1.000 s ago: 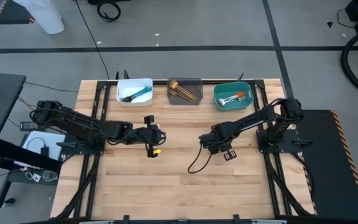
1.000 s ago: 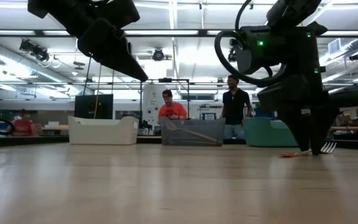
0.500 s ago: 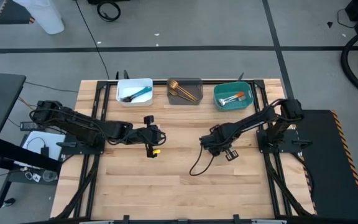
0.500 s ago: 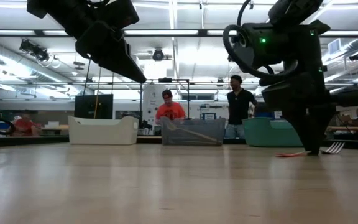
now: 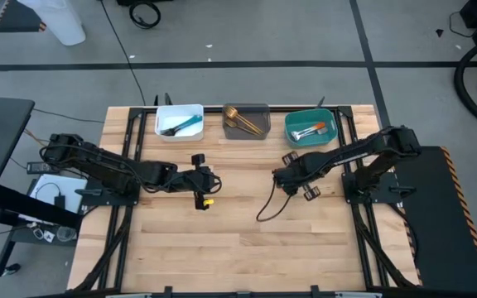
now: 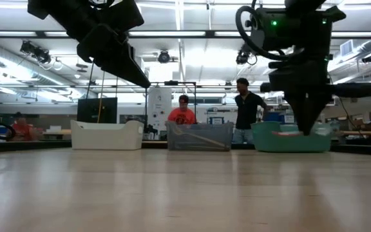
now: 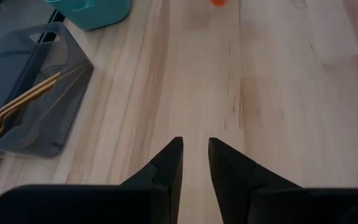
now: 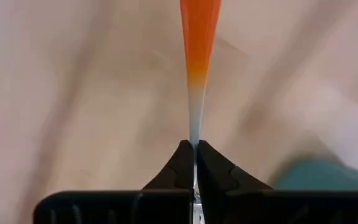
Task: Sort silverware by color (type)
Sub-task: Put the orange fork into the green bin
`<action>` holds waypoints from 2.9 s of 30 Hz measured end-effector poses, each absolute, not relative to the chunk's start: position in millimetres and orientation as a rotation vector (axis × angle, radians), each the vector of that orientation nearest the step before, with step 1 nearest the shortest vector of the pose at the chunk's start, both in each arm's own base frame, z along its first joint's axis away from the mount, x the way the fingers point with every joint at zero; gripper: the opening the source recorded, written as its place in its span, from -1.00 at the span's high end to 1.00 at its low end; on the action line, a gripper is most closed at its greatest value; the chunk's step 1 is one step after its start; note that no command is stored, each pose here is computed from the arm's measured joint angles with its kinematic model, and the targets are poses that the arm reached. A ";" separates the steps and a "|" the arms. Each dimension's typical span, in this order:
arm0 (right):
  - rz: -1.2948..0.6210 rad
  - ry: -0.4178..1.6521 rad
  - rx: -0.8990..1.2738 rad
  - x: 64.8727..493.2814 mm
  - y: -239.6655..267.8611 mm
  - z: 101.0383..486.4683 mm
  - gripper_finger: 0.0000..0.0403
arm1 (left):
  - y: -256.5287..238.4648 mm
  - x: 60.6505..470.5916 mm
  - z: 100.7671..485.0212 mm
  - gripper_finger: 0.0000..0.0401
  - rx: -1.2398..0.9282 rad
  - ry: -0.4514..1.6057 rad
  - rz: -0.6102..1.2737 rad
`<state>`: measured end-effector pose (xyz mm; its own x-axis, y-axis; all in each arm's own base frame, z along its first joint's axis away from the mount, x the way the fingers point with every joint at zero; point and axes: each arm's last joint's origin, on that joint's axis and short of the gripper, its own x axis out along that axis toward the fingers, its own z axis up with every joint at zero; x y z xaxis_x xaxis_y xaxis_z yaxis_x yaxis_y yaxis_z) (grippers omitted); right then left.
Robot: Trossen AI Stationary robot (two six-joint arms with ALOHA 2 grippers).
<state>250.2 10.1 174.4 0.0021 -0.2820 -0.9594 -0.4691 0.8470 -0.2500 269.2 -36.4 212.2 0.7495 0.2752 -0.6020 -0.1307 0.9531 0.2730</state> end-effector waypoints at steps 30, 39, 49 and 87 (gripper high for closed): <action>0.148 1.533 -0.876 205.5 -102.6 232.3 0.96 | -36.5 267.8 210.3 0.58 0.194 0.708 0.234; 0.155 1.516 -0.860 202.6 -108.0 233.4 0.96 | -36.3 266.5 208.8 0.58 0.183 0.725 0.240; 0.139 1.398 -0.857 206.8 -107.8 239.5 0.96 | -40.6 265.9 210.0 0.58 0.188 0.714 0.223; -0.087 1.428 -0.798 182.3 -150.3 249.0 0.96 | -41.2 271.9 216.8 0.58 0.182 0.625 0.219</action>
